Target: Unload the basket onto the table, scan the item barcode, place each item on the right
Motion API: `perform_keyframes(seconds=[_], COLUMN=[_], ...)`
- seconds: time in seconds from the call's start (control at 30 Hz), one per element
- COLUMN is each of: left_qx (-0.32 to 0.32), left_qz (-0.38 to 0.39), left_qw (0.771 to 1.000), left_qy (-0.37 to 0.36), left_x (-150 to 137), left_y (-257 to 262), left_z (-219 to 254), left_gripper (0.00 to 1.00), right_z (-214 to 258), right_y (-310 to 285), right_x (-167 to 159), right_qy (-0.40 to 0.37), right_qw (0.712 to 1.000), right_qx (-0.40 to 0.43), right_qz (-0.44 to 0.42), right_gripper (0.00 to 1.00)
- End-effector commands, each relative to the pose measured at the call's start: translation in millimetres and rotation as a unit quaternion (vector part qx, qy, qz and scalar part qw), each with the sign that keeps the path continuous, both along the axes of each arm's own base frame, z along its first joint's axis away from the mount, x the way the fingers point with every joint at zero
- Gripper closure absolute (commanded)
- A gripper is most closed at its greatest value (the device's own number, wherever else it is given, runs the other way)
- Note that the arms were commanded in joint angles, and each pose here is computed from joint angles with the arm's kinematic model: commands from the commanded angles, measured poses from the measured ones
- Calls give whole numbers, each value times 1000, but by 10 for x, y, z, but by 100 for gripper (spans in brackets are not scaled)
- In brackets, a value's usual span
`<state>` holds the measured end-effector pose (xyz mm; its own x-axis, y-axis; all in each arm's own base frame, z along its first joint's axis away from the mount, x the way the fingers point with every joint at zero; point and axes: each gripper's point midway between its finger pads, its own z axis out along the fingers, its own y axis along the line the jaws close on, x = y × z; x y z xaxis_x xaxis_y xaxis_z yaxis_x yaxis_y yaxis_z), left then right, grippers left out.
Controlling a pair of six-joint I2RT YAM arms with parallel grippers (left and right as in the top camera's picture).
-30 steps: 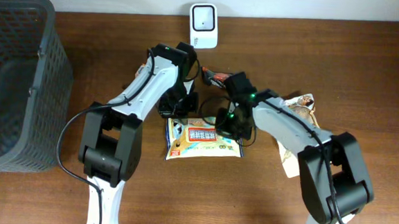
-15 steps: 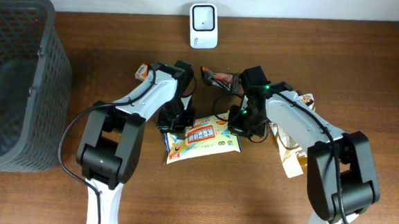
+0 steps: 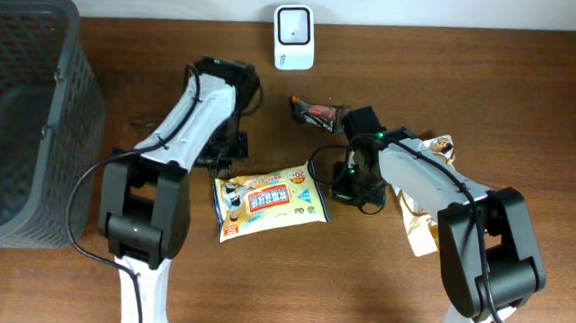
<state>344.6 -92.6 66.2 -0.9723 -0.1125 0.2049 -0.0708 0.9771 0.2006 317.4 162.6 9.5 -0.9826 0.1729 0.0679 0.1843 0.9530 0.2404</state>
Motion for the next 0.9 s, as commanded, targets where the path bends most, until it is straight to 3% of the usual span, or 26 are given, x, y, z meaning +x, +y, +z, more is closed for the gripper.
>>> perform_keyframes(seconds=[0.0, 0.1, 0.27, 0.63, 0.87], left_qx=[-55, -69, -69, -54, -3], left_qz=[20, 11, 9, 22, 5], left_qw=[998, 997, 997, 998, 998], left_qy=[-2, 16, 20, 14, -65], left_x=[-11, -119, -219, -294, 59], left_y=[-233, -337, -403, -324, -143], left_z=[106, 16, -311, -620, -661], left_gripper=[100, 100, 100, 100, 99], right_z=[237, 429, 421, -232, -284], right_y=[385, 680, 815, 460, 53], right_x=[72, 87, 106, 119, 18], right_qy=[-13, -29, -51, -23, 8], right_qw=[993, 975, 972, 999, 998], right_qx=[108, 201, 195, 15, -70], right_qz=[54, 96, 117, 40, -4], right_gripper=[96, 96, 96, 96, 96])
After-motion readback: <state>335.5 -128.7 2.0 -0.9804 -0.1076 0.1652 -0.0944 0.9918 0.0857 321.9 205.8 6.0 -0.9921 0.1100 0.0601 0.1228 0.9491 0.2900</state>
